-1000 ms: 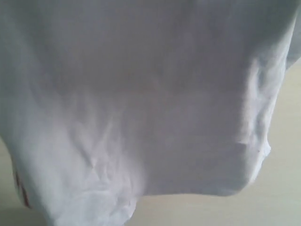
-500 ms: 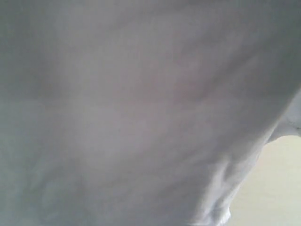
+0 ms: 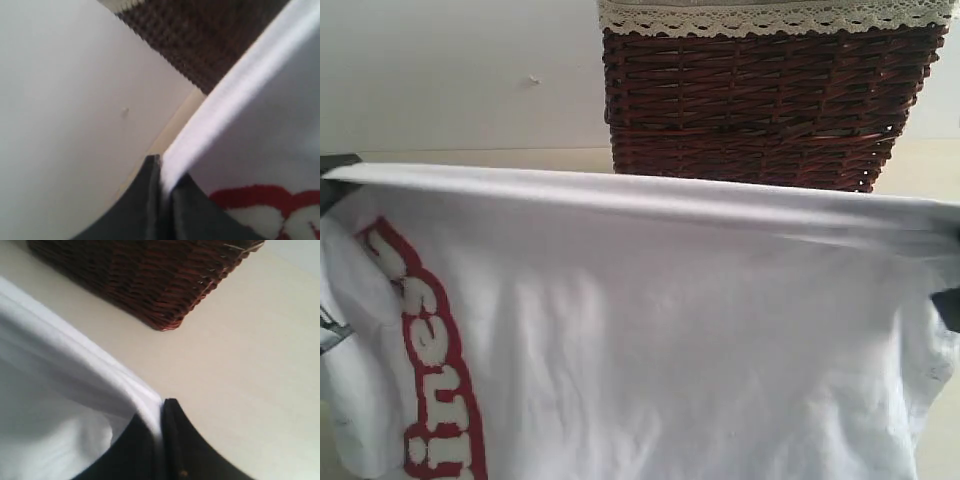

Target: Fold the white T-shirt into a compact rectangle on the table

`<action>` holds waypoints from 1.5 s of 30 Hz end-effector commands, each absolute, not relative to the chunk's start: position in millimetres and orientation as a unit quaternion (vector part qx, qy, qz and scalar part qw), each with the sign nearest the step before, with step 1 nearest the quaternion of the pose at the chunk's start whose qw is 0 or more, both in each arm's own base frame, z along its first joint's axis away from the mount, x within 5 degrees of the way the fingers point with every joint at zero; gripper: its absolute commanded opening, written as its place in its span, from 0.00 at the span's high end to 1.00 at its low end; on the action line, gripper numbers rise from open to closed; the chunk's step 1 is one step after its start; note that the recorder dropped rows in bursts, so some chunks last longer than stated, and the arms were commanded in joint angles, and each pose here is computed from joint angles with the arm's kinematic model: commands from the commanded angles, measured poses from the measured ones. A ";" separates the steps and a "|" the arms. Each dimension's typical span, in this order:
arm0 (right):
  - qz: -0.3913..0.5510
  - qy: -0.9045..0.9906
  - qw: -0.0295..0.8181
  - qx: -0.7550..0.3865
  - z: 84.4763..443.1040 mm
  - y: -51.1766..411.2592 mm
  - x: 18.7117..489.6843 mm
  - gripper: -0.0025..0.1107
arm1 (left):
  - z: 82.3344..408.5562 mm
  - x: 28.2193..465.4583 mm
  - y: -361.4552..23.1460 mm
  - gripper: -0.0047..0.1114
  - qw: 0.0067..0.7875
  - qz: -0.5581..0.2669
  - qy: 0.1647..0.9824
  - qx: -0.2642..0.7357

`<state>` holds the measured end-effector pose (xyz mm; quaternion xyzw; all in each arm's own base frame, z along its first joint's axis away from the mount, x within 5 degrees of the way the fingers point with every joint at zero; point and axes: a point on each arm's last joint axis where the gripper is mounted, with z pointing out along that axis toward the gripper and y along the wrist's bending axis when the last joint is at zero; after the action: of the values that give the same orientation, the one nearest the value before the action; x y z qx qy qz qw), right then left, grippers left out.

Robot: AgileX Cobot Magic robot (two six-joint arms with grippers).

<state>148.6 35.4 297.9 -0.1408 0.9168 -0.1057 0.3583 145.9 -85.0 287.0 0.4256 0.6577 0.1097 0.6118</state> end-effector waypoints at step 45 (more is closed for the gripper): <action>-0.110 0.942 0.241 -0.206 264.4 53.8 180.1 0.98 | 300.9 126.3 -23.8 0.96 0.650 0.016 0.758 0.054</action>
<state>179.1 53.2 262.0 -0.2063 0.9431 -0.1152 0.2341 128.6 -18.8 300.0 0.0789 0.7605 0.0804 0.6395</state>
